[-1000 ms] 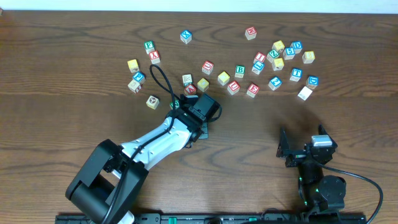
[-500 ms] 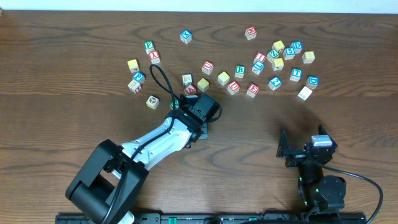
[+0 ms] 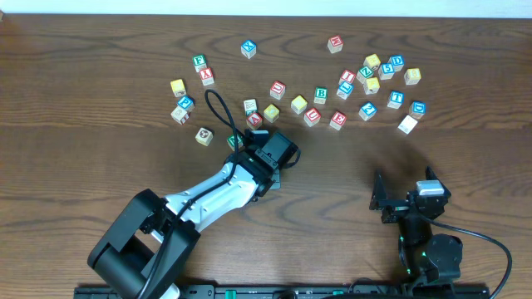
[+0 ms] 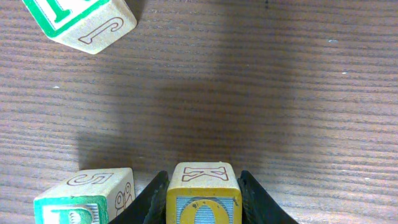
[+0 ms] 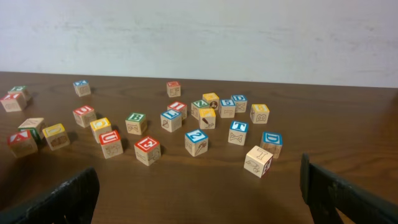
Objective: Spell out ROBOT
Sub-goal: 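Lower the O block beside the right of the R block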
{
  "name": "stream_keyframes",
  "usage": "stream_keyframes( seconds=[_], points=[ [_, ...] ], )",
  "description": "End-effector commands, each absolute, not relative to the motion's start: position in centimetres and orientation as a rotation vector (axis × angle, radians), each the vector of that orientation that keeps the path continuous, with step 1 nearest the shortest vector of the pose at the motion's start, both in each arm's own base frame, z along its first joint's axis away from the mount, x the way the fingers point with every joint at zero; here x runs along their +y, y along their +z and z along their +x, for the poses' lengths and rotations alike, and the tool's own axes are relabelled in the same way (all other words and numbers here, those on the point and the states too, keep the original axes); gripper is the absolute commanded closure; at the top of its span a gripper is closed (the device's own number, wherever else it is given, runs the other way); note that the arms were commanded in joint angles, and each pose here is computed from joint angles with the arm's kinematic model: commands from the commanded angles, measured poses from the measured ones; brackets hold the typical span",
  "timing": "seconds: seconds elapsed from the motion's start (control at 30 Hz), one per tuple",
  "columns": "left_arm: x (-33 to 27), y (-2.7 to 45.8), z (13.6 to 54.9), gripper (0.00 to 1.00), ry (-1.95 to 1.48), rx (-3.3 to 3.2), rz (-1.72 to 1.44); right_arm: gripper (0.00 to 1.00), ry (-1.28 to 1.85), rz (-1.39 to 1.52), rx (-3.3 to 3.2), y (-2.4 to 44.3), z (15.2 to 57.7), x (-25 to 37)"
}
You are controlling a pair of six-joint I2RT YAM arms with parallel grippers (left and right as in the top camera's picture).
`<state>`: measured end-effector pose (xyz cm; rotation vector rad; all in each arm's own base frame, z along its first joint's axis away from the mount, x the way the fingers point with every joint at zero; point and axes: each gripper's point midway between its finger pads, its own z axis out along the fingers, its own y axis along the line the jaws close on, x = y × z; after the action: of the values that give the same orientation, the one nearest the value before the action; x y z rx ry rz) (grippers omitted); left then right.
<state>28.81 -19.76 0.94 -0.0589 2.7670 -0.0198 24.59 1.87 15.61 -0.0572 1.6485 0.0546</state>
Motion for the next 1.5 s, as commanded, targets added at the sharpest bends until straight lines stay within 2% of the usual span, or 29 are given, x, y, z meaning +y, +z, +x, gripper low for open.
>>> stream_keyframes(
  seconds=[0.0,1.47],
  points=[
    [-19.0,-0.2,27.7,0.93,0.015,2.803,-0.061,0.01,0.046,-0.066,1.651,15.5,24.6,1.8],
    [-17.6,-1.0,26.6,0.93,0.076,2.826,-0.126,0.01,0.046,-0.066,1.651,15.5,24.6,1.8]
  ],
)
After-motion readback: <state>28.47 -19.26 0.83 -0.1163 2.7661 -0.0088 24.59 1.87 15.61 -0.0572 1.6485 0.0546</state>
